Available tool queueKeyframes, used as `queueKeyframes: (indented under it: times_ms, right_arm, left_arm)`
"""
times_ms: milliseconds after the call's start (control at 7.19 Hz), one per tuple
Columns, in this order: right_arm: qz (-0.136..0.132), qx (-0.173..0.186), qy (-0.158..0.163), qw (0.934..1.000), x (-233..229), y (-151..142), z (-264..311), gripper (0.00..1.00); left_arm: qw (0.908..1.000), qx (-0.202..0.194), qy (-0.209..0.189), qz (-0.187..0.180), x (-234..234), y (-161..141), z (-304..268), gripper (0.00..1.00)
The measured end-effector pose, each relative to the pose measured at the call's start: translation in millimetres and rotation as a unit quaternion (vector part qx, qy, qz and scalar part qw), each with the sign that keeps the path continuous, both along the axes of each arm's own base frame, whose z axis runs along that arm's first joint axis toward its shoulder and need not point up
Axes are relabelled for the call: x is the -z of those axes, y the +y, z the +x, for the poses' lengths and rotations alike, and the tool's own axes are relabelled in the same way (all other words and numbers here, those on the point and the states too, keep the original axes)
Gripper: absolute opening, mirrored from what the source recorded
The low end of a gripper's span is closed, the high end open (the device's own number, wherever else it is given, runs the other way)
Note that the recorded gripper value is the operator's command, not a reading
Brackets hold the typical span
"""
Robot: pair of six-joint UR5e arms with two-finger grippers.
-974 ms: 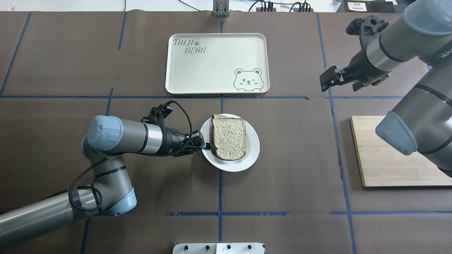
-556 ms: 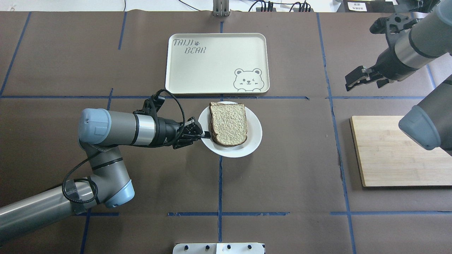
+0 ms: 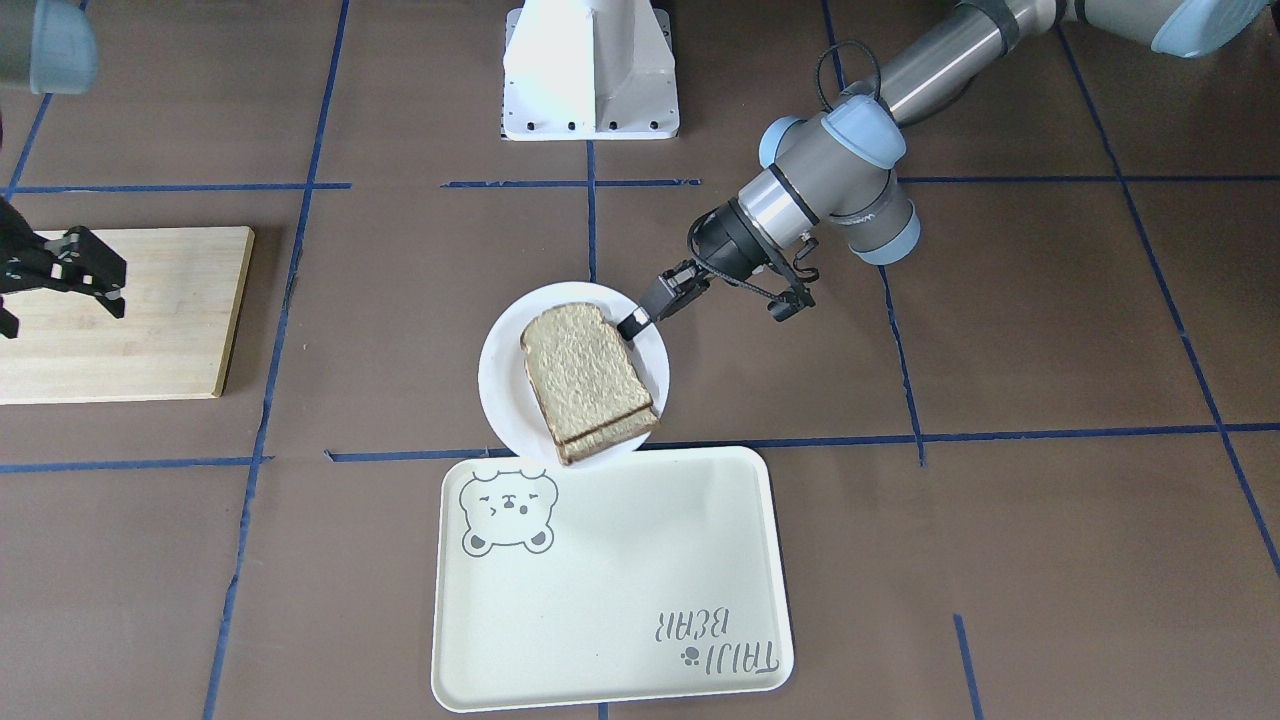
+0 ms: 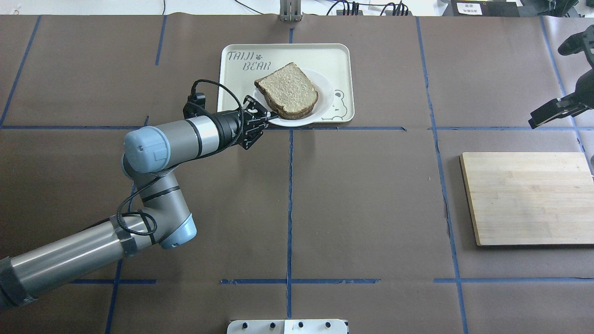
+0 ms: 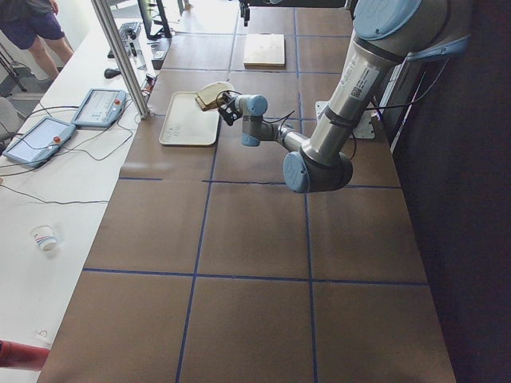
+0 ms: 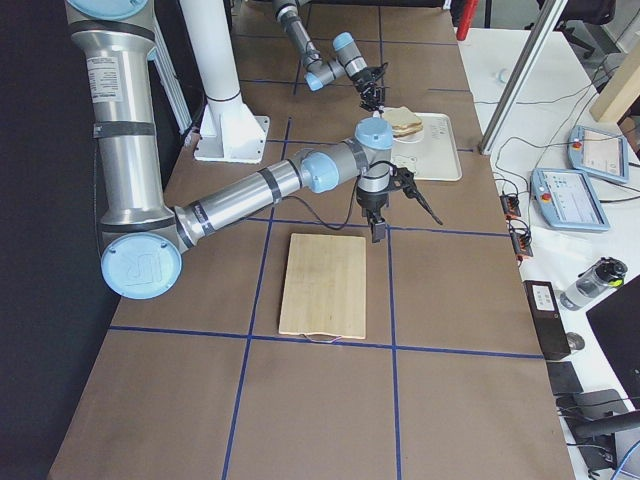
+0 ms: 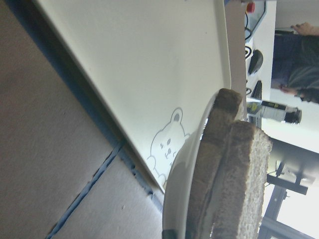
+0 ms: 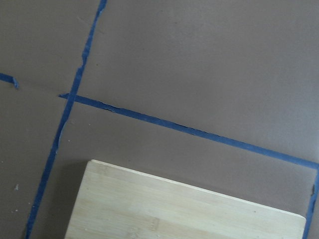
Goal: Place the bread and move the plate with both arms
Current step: 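Slide the plate with the left gripper onto the bear tray while the right arm retracts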
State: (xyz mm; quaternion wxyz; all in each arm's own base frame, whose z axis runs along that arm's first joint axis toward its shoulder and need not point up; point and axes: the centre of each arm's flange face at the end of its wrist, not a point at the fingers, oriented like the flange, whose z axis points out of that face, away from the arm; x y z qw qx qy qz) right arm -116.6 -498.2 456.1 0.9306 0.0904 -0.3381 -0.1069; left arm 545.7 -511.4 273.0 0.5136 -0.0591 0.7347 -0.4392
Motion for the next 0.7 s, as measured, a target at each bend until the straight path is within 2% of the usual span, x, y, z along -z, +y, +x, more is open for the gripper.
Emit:
queueKeyframes:
  times_ms: [139,417,556,695]
  right_arm:
    - [-0.009,-0.006,-0.005,0.9999,-11.2,3.5,18.1,1.0]
    - [-0.023,-0.019,-0.013,0.9995,-23.2,6.3,36.3,1.0]
    - [-0.025,-0.026,-0.013,0.9993,-26.5,6.1,43.4,1.0]
    - [-0.026,-0.032,-0.013,0.9991,-28.4,6.1,49.4,1.0]
  left_arm:
    - [0.9989,0.034,-0.005,-0.032,-2.1,-29.9,17.9,0.0]
    - [0.9953,0.064,-0.026,-0.068,-18.1,-68.0,29.6,0.06]
    - [0.994,0.068,-0.037,-0.078,-28.2,-75.3,32.8,0.43]
    - [0.9935,0.068,-0.043,-0.081,-32.7,-77.9,35.1,0.99]
